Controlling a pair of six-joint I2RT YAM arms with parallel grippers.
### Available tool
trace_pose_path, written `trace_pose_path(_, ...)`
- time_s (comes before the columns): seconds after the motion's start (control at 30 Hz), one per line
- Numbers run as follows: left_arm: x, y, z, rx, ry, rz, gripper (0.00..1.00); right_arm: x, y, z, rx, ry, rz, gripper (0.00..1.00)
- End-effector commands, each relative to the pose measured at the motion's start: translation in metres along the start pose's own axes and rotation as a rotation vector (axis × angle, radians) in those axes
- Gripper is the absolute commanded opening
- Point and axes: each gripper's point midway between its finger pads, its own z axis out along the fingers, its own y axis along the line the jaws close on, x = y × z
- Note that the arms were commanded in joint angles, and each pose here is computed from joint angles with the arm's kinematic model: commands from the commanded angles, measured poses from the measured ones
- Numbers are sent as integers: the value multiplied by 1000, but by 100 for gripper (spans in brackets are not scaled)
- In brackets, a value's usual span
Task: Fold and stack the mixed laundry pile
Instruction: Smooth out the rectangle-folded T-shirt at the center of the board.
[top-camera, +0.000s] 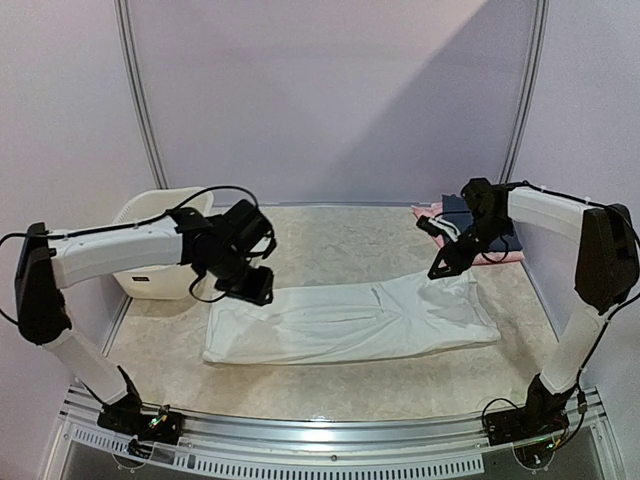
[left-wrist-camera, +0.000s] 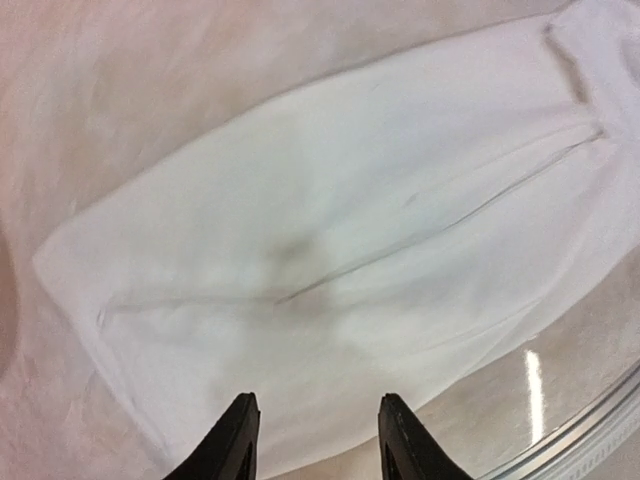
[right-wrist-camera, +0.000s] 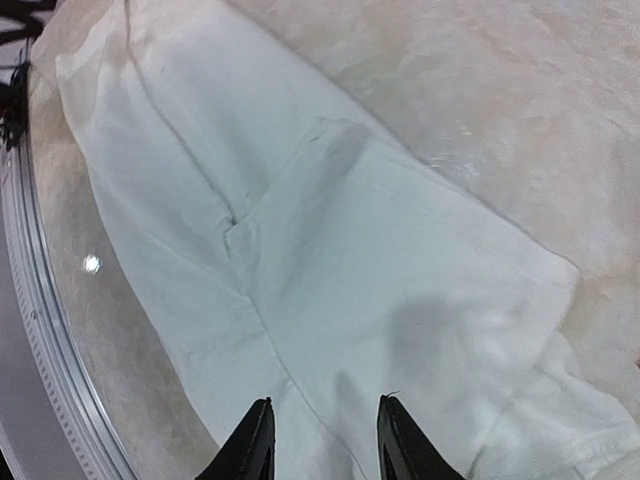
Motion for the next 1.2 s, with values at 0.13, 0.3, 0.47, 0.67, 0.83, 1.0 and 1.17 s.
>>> trace_pose_path(0.13, 57, 98, 7, -221, -42, -297, 45, -1, 66, 63, -153, 116, -231, 36)
trace_pose_path(0.3, 51, 109, 25, -233, -60, -357, 46, -2, 86, 83, -191, 159, -276, 36)
trace_pose_path(0.47, 48, 119, 46, -227, -71, -402, 48, 0, 95, 88, -202, 168, -289, 36)
trace_pose_path(0.67, 47, 126, 59, -229, -73, -417, 48, 7, 96, 91, -189, 187, -298, 36)
trace_pose_path(0.83, 56, 129, 73, -221, -16, -412, 48, 7, 96, 92, -196, 184, -295, 37)
trace_pose_path(1.0, 58, 136, 77, -245, -17, -408, 48, 9, 96, 94, -200, 189, -290, 37)
trace_pose_path(1.17, 59, 146, 69, -315, -8, -373, 48, 15, 96, 98, -205, 210, -284, 37)
